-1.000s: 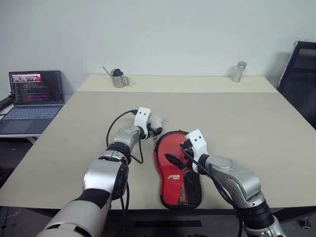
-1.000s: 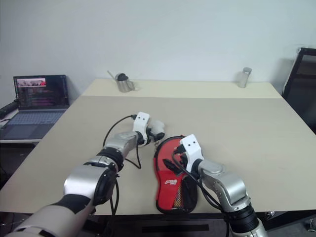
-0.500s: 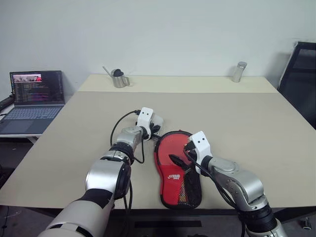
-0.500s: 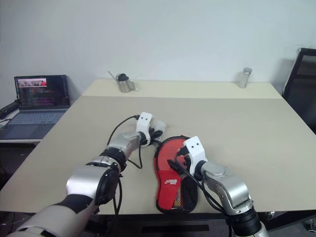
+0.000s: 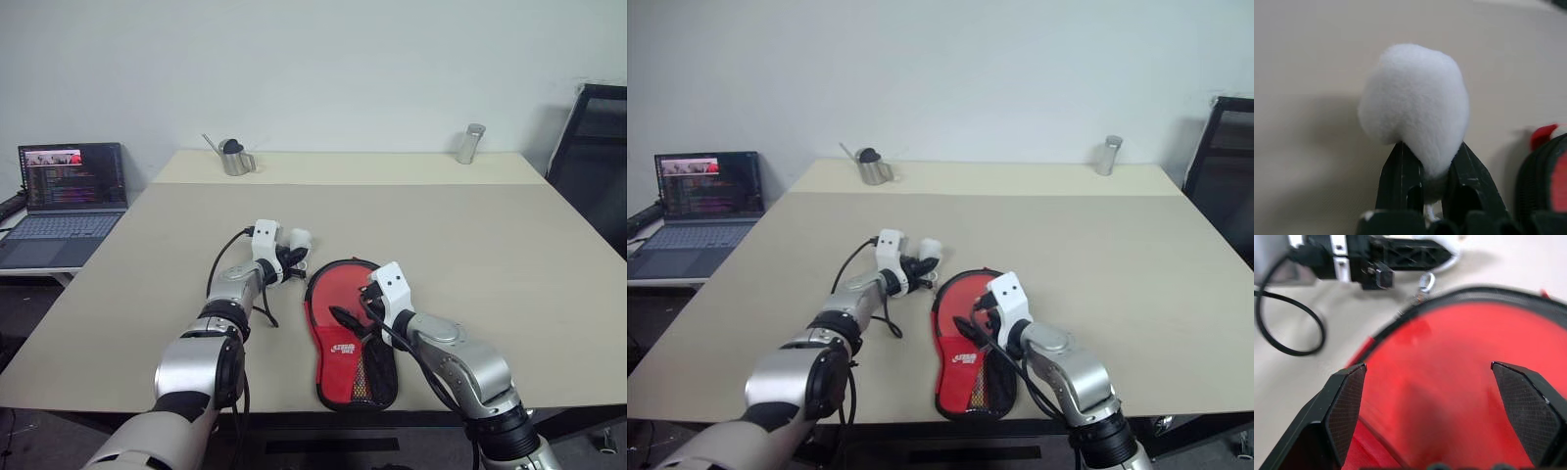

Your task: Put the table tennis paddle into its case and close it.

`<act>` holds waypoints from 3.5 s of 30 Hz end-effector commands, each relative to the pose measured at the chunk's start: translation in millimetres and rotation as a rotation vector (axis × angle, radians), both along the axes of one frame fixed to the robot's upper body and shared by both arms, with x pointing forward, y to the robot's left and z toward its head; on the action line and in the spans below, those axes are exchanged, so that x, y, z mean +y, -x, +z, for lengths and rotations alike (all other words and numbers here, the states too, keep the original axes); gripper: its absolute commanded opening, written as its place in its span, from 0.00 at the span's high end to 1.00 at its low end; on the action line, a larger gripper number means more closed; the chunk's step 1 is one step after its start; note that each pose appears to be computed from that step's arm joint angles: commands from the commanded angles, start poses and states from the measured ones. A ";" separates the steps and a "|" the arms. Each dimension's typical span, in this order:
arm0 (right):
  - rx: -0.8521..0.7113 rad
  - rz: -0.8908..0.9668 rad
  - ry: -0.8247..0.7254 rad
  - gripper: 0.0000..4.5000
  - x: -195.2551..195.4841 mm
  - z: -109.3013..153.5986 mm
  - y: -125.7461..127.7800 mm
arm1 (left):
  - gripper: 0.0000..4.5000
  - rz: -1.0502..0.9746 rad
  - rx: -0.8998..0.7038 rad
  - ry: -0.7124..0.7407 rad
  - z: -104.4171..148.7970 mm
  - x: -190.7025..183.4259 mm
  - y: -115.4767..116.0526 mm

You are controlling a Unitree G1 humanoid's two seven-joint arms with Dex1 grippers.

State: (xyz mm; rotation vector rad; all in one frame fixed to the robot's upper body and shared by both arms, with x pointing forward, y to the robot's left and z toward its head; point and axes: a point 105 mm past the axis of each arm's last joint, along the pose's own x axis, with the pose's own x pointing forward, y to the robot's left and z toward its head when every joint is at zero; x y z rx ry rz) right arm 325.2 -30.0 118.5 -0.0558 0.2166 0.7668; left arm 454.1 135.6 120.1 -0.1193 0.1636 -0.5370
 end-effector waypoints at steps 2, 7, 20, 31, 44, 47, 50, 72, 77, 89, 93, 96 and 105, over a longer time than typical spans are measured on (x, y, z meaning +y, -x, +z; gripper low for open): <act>-0.062 0.080 -0.013 0.00 11.6 6.9 5.2 | 0.96 -0.055 -0.101 0.029 15.2 -1.6 4.8; 0.026 0.084 0.043 0.00 11.4 -14.2 0.6 | 0.96 -0.112 -0.121 0.010 13.5 -0.8 13.3; 0.148 0.070 0.142 0.00 14.5 -38.2 -8.6 | 0.96 -0.413 -0.172 -0.218 31.9 -23.8 24.2; 0.186 0.029 0.155 0.00 9.9 -47.0 -4.2 | 0.96 -0.323 -0.201 -0.309 48.2 -49.1 2.3; 0.226 0.025 0.186 0.00 6.4 -48.8 8.4 | 0.96 -0.366 -0.298 -0.455 59.9 -93.6 1.2; 0.239 0.024 0.196 0.00 4.5 -52.6 11.3 | 0.96 -0.374 -0.304 -0.476 57.4 -96.5 2.0; 0.252 0.017 0.201 0.00 3.4 -55.7 12.9 | 0.96 -0.381 -0.309 -0.505 55.2 -97.0 2.4; 0.337 -0.032 0.303 0.00 -17.8 -94.3 18.3 | 0.96 -0.351 -0.372 -0.759 39.6 -100.7 -0.6; 0.357 -0.031 0.301 0.00 -16.4 -97.7 31.9 | 0.96 -0.309 -0.432 -0.830 44.7 -106.0 -3.8; 0.394 -0.046 0.292 0.00 -15.4 -101.1 51.1 | 0.96 -0.280 -0.575 -0.943 64.9 -128.7 -4.8; 0.400 -0.048 0.288 0.00 -14.0 -100.8 54.3 | 0.96 -0.286 -0.631 -1.002 72.4 -134.9 -4.3; 0.403 -0.048 0.286 0.00 -12.8 -100.5 56.2 | 0.96 -0.293 -0.671 -1.044 76.6 -139.4 -3.5; 0.418 -0.053 0.278 0.00 -10.4 -102.9 63.8 | 0.96 -0.357 -0.846 -1.211 82.5 -162.8 5.0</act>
